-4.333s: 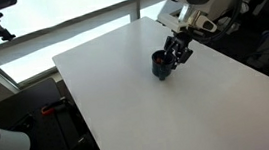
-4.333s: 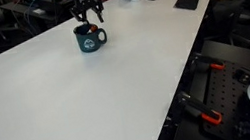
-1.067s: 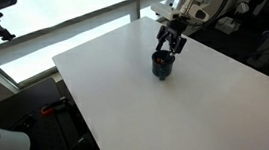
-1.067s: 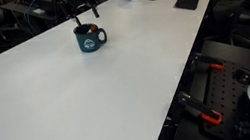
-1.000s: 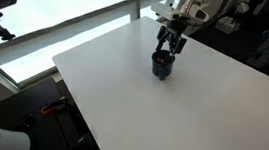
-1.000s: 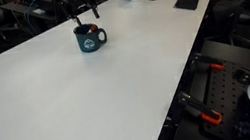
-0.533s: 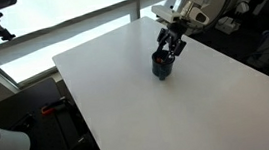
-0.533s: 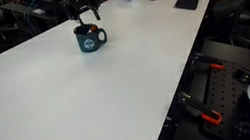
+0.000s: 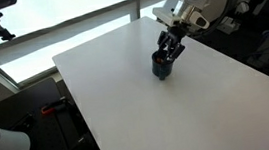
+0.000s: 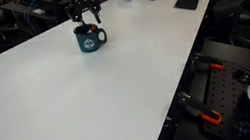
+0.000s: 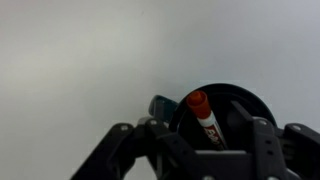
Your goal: Remove the marker from the cup and put it on the table
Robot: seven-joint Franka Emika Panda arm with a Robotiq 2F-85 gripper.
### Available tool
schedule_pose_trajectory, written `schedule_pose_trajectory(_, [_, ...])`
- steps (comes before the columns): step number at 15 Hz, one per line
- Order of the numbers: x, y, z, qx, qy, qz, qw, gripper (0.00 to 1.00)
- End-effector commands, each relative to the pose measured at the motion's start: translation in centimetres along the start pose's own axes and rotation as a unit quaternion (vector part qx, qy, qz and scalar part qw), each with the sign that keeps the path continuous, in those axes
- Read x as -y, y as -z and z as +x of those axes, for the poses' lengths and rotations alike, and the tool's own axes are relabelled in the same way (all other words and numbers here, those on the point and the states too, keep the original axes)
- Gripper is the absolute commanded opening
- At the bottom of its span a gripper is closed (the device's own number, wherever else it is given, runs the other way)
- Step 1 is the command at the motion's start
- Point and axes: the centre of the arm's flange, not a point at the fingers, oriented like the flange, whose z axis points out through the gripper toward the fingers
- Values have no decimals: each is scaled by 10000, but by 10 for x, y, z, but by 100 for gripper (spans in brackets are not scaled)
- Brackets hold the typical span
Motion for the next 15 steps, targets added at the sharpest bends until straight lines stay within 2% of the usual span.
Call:
schedule_pose_trajectory(1, [-1,3,1,139,-55,115,9998,68])
schedule_pose_trajectory(3, [-3,2,2,158,-67,138,9998,69])
schedule_pose_trajectory(6, [-5,0,2,171,-79,156,9997,64])
schedule_pose_trajectory(8, [-6,-1,2,179,-87,171,9997,39])
schedule_pose_trajectory(9, [-6,-1,2,180,-91,175,9996,38])
schedule_pose_trajectory(12, [-8,-2,3,196,-106,193,9996,14])
schedule_pose_trajectory(14, [-9,-2,2,249,-120,208,9994,2])
schedule_pose_trajectory(15, [-9,-2,2,269,-123,225,9993,6])
